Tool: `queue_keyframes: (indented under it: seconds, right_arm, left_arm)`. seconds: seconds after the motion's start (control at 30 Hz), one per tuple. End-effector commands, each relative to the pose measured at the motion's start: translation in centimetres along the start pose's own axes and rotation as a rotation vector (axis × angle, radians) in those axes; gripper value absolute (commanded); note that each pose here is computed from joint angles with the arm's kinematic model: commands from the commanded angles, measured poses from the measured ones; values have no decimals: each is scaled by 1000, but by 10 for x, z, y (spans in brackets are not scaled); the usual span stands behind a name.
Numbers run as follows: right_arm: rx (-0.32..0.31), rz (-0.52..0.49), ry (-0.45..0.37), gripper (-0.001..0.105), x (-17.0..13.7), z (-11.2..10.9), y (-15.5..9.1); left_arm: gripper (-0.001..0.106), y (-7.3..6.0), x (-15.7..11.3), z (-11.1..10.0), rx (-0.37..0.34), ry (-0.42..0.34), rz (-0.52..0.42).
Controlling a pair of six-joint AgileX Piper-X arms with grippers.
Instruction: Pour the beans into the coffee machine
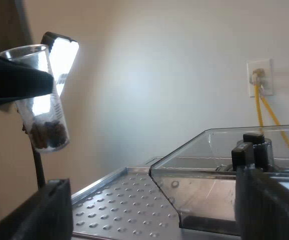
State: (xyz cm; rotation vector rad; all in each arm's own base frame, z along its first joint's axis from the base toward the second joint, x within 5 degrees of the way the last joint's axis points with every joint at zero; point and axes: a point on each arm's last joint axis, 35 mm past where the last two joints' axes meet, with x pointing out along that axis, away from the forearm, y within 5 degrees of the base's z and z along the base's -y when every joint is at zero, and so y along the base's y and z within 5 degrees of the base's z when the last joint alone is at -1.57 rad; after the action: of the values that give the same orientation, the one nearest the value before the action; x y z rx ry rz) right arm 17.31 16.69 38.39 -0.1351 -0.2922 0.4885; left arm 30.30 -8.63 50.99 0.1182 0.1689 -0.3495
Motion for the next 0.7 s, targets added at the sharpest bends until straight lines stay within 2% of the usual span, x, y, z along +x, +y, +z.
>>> queue_keyframes:
  seconds: [0.03, 0.17, 0.23, 0.57, 0.7]
  right_arm:
    - [-8, -7, -31, 69, -1, 8, -2]
    - [-8, -7, -31, 69, -1, 8, -2]
    - [-8, -7, -31, 69, -1, 8, -2]
    - [-8, -7, -31, 69, -1, 8, -2]
    - [-8, -7, -31, 69, -1, 8, -2]
  left_arm:
    - [27, -9, 6, 5, 50, -1, 30]
    - [27, -21, 17, 8, 80, 11, 19]
    - [27, -23, 23, 8, 81, 22, 19]
    - [27, -25, 58, 10, 87, 91, 26]
    - [27, -32, 64, 7, 165, 104, 42]
